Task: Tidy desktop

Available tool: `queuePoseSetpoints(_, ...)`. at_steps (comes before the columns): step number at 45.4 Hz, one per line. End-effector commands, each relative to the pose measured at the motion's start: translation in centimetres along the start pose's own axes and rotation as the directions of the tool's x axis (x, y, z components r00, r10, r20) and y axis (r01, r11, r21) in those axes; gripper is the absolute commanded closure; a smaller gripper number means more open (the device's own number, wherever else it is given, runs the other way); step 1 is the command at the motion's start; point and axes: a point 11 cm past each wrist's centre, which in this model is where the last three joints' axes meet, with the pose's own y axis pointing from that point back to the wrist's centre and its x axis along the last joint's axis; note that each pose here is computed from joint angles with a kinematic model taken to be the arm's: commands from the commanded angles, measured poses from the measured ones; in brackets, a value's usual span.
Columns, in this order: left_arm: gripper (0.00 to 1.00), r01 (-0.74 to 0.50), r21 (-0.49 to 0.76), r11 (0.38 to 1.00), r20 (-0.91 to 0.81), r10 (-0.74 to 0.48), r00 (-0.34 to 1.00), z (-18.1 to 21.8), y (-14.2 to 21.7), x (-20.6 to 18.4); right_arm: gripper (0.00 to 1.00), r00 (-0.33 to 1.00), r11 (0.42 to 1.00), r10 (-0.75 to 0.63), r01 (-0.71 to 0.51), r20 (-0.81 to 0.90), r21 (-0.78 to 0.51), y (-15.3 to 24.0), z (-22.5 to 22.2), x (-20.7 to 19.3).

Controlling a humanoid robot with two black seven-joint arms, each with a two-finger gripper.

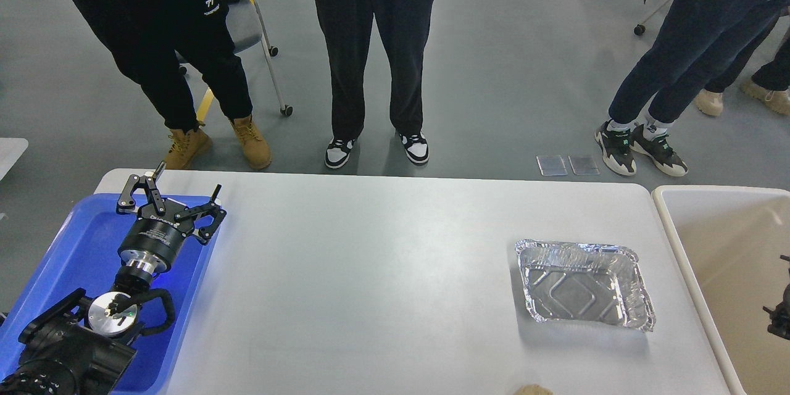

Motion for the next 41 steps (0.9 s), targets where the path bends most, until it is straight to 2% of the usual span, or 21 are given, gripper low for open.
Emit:
queuePoseSetpoints(1, 0.00, -0.001, 0.000, 1.000, 0.000, 0.001, 1.000, 0.0, 0.0, 0.0, 0.00, 0.989, 0.980, -0.150, 0.148, 0.004, 0.131, 1.8, -7.5, 0.0)
queuePoseSetpoints(7, 0.00, 0.000, 0.001, 1.000, 0.000, 0.000, 1.000, 0.0, 0.0, 0.0, 0.00, 0.961, 0.936, -0.276, 0.264, 0.020, 0.232, 4.1, -12.6, -2.0)
queuePoseSetpoints(17, 0.00, 0.000, -0.001, 1.000, 0.000, 0.000, 1.000, 0.0, 0.0, 0.0, 0.00, 0.864, 0.788, -0.503, 0.472, -0.029, 0.396, 10.0, -20.1, -7.7)
queuePoseSetpoints(30, 0.00, 0.000, 0.001, 1.000, 0.000, 0.000, 1.000, 0.0, 0.0, 0.0, 0.01, 0.732, 0.591, -0.680, 0.580, -0.041, 0.561, 15.5, -26.8, -12.5)
queuePoseSetpoints(35, 0.00, 0.000, -0.001, 1.000, 0.000, 0.000, 1.000, 0.0, 0.0, 0.0, 0.01, 0.677, 0.501, -0.710, 0.680, -0.195, 0.535, 19.1, -28.3, -15.2)
queuePoseSetpoints(41, 0.00, 0.000, -0.001, 1.000, 0.000, 0.000, 1.000, 0.0, 0.0, 0.0, 0.01, 0.630, 0.448, -0.619, 0.773, -0.469, 0.448, 24.6, -30.2, -17.3)
